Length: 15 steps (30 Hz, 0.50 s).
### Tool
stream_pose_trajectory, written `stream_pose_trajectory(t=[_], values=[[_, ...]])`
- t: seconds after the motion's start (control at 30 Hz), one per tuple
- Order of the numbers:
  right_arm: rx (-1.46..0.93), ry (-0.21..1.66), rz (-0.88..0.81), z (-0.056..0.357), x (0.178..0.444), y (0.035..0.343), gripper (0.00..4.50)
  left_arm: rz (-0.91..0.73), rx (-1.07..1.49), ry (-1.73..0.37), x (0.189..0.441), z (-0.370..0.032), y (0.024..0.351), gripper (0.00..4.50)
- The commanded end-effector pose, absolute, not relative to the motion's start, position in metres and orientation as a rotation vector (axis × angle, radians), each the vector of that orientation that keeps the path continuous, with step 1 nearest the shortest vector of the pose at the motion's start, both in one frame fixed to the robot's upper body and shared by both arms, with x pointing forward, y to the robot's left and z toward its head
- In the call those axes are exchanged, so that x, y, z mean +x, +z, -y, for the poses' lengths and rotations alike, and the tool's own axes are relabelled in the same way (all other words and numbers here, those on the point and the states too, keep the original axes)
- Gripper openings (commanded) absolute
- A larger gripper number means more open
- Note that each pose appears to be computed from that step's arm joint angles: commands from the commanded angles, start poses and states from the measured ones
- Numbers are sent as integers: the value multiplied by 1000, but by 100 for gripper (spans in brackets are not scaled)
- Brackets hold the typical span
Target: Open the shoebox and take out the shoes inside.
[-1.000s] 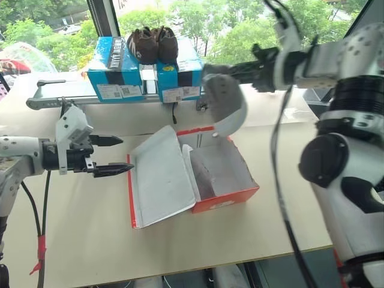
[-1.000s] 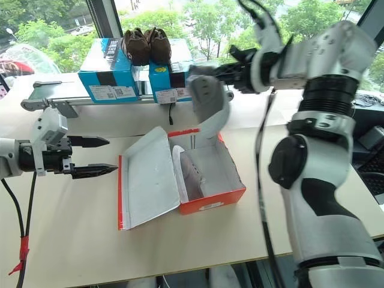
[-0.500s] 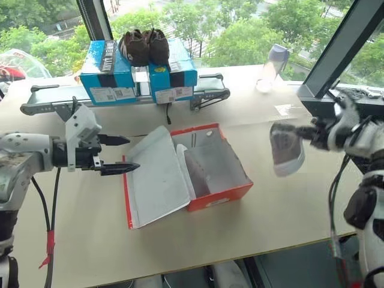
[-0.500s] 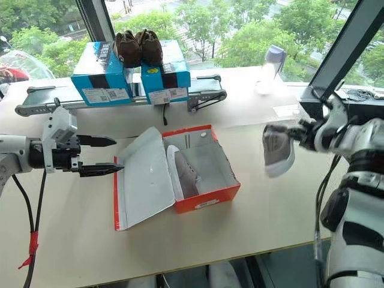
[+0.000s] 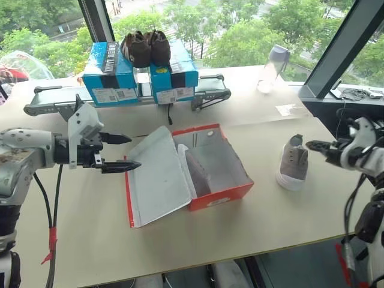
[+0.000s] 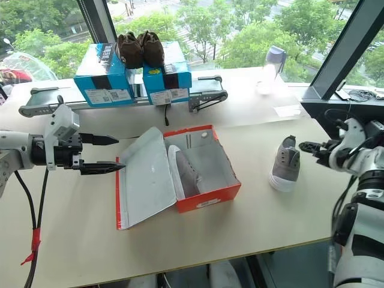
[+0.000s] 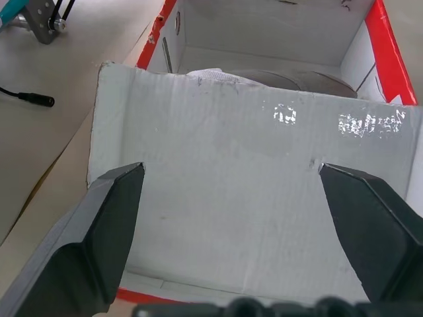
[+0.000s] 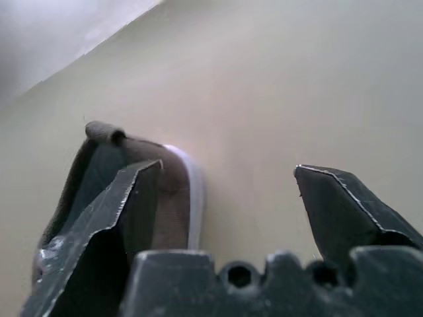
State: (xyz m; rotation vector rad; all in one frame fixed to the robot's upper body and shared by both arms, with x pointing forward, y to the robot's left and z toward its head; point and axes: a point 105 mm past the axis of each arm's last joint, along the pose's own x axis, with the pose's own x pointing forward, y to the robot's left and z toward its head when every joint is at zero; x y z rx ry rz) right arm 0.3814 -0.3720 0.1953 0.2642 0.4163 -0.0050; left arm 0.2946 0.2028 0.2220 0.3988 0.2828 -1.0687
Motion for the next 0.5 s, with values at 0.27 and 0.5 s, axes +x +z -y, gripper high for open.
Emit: stream_pose_trajectory(t=[0.27,0.5], values=[[188,795,-523,175,348,292,446,-241,422,-1089,299,-197,230,450],[105,1022,-703,126,318,247,446,-244,416,-1089,299,-195,225,450]])
